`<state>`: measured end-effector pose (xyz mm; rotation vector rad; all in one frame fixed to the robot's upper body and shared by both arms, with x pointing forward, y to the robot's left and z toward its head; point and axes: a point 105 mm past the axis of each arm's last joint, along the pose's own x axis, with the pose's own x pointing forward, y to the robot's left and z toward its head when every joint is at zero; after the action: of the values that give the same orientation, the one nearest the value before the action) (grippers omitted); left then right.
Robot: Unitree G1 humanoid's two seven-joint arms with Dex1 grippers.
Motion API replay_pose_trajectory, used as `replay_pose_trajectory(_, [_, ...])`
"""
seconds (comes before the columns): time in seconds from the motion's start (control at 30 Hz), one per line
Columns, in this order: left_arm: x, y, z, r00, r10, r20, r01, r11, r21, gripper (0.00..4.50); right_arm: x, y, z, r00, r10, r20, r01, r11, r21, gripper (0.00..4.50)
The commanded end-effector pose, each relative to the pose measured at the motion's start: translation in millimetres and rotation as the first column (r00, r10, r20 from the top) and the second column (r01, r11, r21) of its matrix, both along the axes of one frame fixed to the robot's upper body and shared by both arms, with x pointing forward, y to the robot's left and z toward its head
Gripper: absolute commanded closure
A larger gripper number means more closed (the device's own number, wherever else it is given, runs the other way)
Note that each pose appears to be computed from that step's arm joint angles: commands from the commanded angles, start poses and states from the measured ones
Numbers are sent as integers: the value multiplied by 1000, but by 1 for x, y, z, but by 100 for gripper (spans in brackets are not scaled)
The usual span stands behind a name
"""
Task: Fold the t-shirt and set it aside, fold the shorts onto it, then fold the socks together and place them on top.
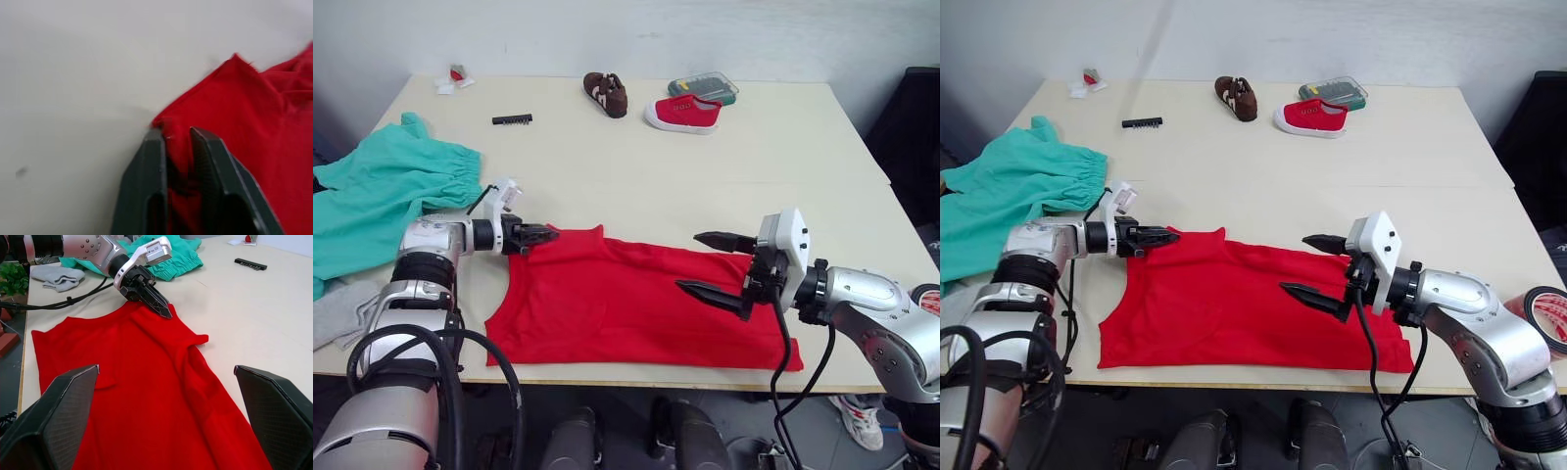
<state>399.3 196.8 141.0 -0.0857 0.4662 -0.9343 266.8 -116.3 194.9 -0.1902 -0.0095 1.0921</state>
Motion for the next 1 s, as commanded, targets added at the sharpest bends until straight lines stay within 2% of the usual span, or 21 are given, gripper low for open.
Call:
replay_pose_trajectory(0.03, [-4,-6,32,987,-93,131,103,993,-64,447,-6,4,4,999,19,27,-19,1000,-5,0])
replay_pose_trajectory(0.2, [-36,-9,52,899,-344,271,356,935,5,447,-7,3,-1,1000,19,8,-19,1000,-22,0])
replay_pose_trajectory(0.3, [-52,-4,45,842,-441,310,409,898,164,447,-7,1,-5,1000,16,-5,-16,999,-32,0])
replay_pose_trajectory(0.4, [-69,0,28,775,-548,315,443,826,347,447,-8,0,-8,1000,14,-15,-15,999,-37,0])
replay_pose_trajectory(0.47, [-74,5,15,729,-600,330,419,772,477,447,-8,0,-11,1000,15,-22,-16,999,-44,0])
replay_pose_trajectory(0.6, [-58,15,21,765,-487,421,278,840,466,447,-8,1,-13,999,24,-31,-25,999,-43,0])
replay_pose_trajectory(0.8, [-50,13,25,790,-422,445,245,883,401,447,-5,0,-12,999,25,-29,-27,999,-47,0])
replay_pose_trajectory(0.87, [-36,16,27,825,-336,454,178,918,355,447,-3,-1,-11,999,22,-23,-23,999,-48,0])
replay_pose_trajectory(1.0, [-15,21,34,853,-220,473,75,949,306,447,-2,0,-11,1000,18,-19,-19,999,-45,0])
